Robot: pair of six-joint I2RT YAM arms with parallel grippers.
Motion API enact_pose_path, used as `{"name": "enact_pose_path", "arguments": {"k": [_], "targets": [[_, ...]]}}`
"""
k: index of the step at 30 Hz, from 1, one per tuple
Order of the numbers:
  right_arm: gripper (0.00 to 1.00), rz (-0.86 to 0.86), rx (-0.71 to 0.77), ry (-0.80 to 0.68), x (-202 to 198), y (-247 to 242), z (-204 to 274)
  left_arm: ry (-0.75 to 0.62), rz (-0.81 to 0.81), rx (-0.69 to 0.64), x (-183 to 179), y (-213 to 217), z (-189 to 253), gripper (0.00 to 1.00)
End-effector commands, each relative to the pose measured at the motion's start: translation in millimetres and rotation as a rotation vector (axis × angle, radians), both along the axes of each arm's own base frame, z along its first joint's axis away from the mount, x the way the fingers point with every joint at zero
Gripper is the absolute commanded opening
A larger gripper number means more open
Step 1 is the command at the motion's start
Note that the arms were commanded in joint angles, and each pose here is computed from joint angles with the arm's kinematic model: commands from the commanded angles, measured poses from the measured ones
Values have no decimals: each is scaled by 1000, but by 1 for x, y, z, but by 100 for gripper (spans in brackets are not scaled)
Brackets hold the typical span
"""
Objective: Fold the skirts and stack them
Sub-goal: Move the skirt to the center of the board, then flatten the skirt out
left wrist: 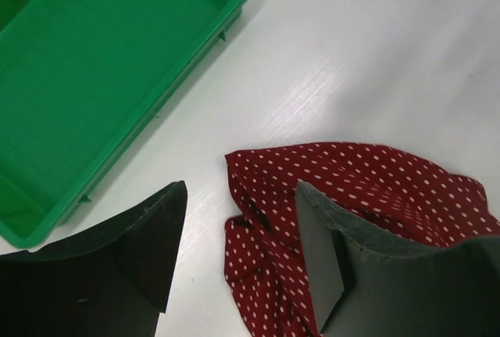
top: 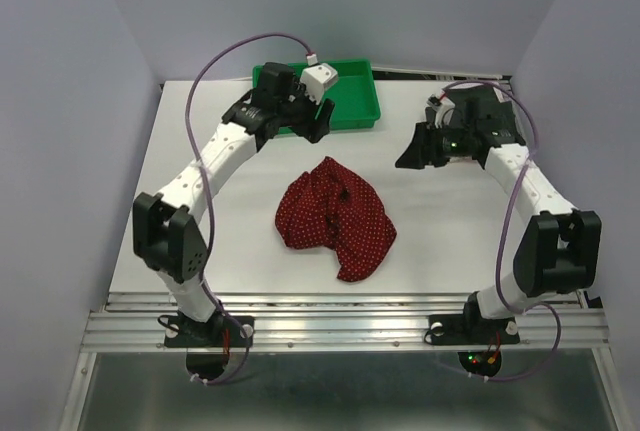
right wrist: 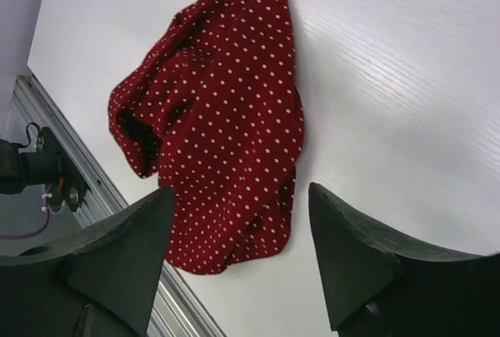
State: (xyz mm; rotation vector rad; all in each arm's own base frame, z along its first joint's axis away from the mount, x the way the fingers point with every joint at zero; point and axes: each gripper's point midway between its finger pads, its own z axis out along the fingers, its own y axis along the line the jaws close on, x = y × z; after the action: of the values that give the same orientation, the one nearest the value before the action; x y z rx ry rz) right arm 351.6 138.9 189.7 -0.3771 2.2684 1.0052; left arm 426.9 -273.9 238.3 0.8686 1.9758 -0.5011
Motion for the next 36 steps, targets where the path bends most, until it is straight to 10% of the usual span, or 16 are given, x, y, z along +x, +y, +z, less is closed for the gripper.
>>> {"name": "enact_pose_path", "arguments": {"k": [1,9,15,22,26,30,36], "targets": [[73,16,0,-81,14,34,11,26,-94,16,-77,6,21,69],[80,78,-91,-17,14,96,-36,139,-79,178,-167,26,-57,72],[77,103,-198,90,10,111,-87,190,-53,256,-169,36,-95,71],[27,101,-280,89,4,97,-100,192,9,312,-142,30,-123,64],[1,147,-342,58,-8,84,-93,176,64,307,-127,37,-121,32],[1,156,-435,21,-20,63,-90,182,120,258,-115,60,-109,1],[1,150,-558,-48,-28,32,-89,87,-36,173,-141,67,-64,0]]}}
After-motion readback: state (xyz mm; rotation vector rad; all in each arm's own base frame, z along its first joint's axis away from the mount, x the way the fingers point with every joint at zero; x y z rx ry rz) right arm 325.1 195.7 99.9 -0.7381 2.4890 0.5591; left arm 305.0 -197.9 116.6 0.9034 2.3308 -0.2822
